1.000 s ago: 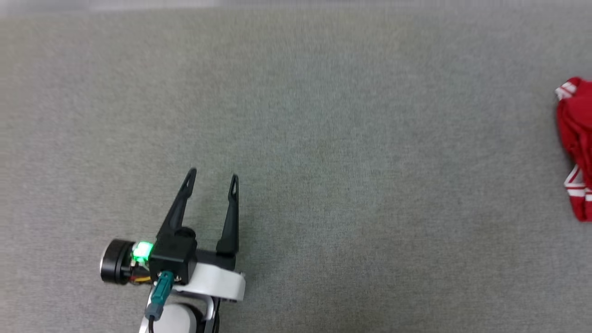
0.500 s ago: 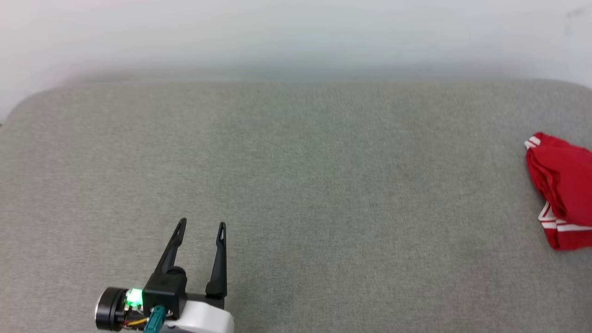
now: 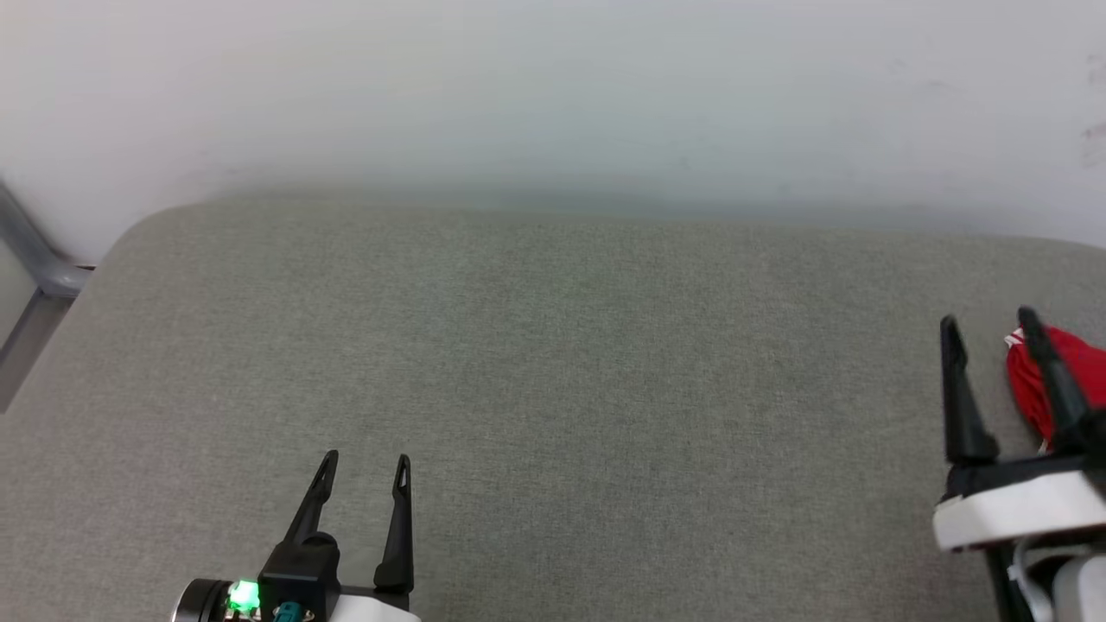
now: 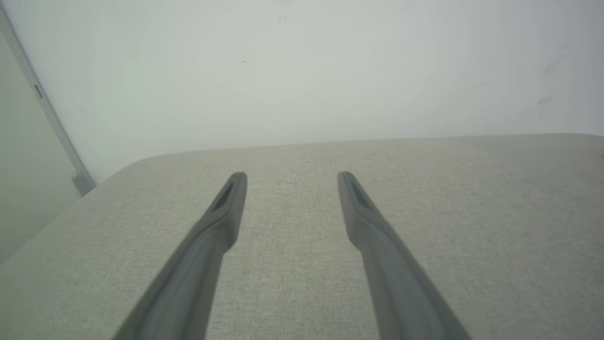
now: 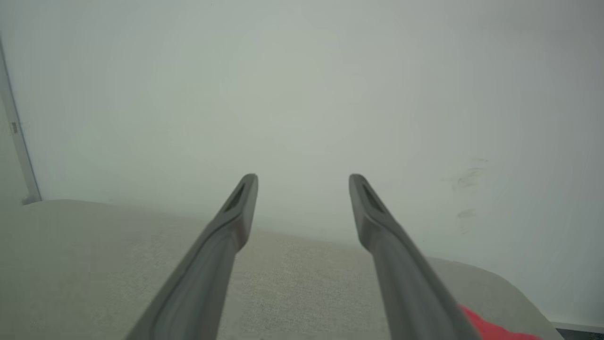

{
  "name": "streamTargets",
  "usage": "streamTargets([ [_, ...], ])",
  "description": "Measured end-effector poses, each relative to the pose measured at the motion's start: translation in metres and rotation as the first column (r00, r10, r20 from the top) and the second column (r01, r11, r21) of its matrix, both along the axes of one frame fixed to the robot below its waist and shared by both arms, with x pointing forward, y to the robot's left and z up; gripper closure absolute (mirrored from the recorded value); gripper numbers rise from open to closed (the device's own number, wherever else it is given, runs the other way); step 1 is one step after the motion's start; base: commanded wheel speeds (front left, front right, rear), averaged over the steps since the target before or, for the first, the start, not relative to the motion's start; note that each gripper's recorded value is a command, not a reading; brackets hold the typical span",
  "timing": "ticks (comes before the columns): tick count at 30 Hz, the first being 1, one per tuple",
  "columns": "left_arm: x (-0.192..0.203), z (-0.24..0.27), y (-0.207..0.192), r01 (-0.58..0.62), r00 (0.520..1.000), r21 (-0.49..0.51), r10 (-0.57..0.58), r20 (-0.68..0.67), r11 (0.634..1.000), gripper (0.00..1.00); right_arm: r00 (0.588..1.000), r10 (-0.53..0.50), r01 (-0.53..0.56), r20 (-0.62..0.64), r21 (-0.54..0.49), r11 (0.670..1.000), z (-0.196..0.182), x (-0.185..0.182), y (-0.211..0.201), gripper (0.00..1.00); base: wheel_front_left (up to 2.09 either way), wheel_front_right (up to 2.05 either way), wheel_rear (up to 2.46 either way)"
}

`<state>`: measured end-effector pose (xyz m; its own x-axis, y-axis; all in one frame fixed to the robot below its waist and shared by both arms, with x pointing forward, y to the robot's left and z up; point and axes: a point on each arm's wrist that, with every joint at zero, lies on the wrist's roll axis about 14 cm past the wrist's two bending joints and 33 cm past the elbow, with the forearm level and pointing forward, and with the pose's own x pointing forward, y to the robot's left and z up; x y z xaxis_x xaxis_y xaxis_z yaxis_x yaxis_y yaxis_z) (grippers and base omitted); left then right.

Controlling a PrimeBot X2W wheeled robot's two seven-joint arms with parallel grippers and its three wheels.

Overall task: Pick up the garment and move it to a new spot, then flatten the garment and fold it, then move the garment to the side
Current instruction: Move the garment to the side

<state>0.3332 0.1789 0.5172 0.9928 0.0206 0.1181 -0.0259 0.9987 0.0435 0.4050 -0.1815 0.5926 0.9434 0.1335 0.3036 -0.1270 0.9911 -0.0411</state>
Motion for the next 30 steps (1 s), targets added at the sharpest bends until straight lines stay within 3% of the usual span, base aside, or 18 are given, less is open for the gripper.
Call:
streamTargets([
  [16, -0.008, 0.001, 0.003, -0.005, 1.000, -0.004, 0.005, 0.005, 1.000, 0.00, 0.985, -0.005, 0.025, -0.174, 0.110, 0.994, -0.065, -0.046, 0.007, 0.00, 0.00, 0.00, 0.00],
  [30, -0.013, 0.002, 0.002, 0.005, 1.000, -0.009, -0.005, 0.010, 1.000, 0.00, 0.987, -0.035, 0.050, -0.160, 0.094, 0.994, -0.062, -0.074, 0.001, 0.00, 0.00, 0.00, 0.00],
])
